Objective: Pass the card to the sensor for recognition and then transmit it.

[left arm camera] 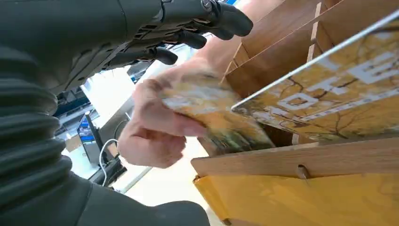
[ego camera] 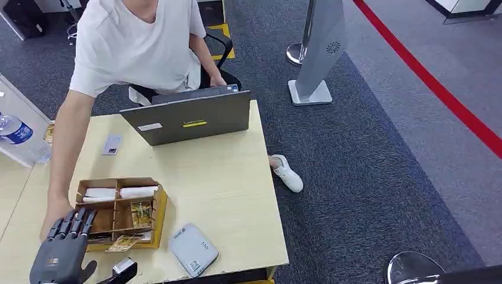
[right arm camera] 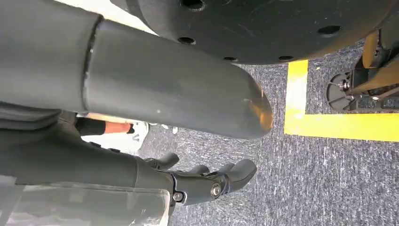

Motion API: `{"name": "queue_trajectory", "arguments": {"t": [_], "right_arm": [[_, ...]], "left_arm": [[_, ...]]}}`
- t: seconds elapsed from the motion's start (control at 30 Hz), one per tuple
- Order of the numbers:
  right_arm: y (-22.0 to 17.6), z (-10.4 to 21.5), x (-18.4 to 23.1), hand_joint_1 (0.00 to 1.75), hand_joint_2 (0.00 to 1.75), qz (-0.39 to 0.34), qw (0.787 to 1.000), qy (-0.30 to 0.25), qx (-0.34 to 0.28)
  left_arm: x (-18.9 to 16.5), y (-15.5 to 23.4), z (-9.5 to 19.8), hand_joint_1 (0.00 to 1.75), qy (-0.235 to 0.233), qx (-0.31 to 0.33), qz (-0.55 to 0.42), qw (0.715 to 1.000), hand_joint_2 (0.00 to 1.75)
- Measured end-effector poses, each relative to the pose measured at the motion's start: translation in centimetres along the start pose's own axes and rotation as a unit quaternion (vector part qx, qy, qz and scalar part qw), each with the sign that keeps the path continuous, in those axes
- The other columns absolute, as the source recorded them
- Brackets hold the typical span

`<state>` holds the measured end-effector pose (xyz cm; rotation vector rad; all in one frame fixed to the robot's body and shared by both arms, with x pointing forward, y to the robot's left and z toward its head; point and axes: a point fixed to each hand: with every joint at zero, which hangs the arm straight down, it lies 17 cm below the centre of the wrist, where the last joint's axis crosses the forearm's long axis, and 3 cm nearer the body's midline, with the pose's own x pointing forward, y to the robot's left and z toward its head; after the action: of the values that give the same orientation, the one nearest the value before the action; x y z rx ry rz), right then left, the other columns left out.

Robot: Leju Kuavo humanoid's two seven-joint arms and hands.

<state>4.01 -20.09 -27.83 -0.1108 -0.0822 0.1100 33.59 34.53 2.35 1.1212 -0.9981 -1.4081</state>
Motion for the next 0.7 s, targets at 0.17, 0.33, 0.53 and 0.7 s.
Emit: {"name": "queue_trajectory", "arguments": {"t": [0.17, 0.33, 0.53, 0.7], "right_arm": [[0.00, 0.00, 0.00, 0.00, 0.00, 0.000, 1.000, 0.000, 0.000], [0.00, 0.00, 0.00, 0.00, 0.00, 0.000, 1.000, 0.000, 0.000], [0.00, 0.00, 0.02, 0.00, 0.00, 0.000, 1.000, -0.001, 0.000], [0.00, 0.00, 0.04, 0.00, 0.00, 0.000, 1.000, -0.001, 0.000]], "left_arm": [[0.00, -0.01, 0.01, 0.00, 0.000, 0.000, 0.000, 1.000, 1.75], [0.00, -0.01, 0.01, 0.00, 0.000, 0.000, 0.000, 1.000, 1.75], [0.00, -0.05, 0.02, 0.00, 0.000, -0.001, 0.000, 1.000, 1.75], [-0.01, -0.10, 0.03, 0.00, 0.000, -0.002, -0.001, 1.000, 1.75]]}}
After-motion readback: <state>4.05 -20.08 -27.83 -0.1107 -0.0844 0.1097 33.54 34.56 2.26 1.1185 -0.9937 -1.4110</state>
